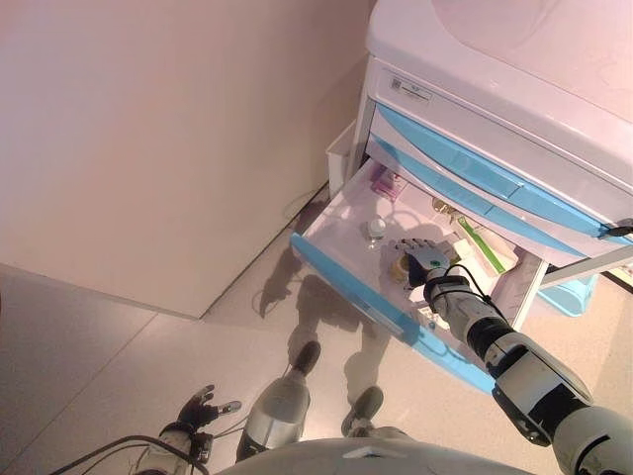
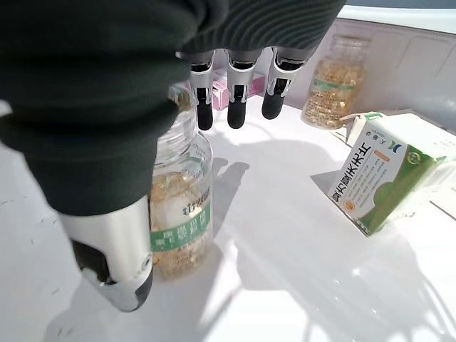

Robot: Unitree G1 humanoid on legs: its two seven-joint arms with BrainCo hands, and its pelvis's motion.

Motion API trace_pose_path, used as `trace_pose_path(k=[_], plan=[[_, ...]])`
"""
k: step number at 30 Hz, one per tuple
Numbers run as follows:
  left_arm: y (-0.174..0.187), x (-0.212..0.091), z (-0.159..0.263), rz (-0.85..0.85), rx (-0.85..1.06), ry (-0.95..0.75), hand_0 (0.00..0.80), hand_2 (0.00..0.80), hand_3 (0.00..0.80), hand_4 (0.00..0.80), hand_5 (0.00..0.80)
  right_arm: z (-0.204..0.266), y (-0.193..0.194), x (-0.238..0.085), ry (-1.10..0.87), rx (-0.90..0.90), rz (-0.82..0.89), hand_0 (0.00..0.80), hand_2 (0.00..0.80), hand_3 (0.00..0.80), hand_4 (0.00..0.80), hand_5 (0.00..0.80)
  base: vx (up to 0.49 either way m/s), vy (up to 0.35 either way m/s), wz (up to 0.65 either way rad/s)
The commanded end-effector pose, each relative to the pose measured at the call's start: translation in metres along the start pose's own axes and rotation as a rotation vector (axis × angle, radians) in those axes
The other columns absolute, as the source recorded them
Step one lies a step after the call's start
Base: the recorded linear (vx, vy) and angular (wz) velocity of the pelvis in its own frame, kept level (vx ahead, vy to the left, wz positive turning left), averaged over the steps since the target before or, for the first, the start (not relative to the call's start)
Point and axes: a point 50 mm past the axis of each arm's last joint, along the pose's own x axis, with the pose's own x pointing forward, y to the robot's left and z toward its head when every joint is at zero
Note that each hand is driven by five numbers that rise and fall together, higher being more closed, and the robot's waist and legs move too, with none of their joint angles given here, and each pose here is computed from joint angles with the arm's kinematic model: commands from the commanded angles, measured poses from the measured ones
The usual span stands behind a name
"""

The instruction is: Open the drawer and pick up the medicine

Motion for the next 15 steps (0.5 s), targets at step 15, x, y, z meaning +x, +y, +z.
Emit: trace_pose_path(k=[15], plan=[[0.0013,-0.0007,0.0005,-0.019,0.059,-0.015,0.0,0.0,0.0,0.0,0.0,-0.0076,-0.0354,0.0128,0.005,-0.057,-0.102,0.0,0.0,0.0,0.0,0.0,0.001,0.001,0.0]])
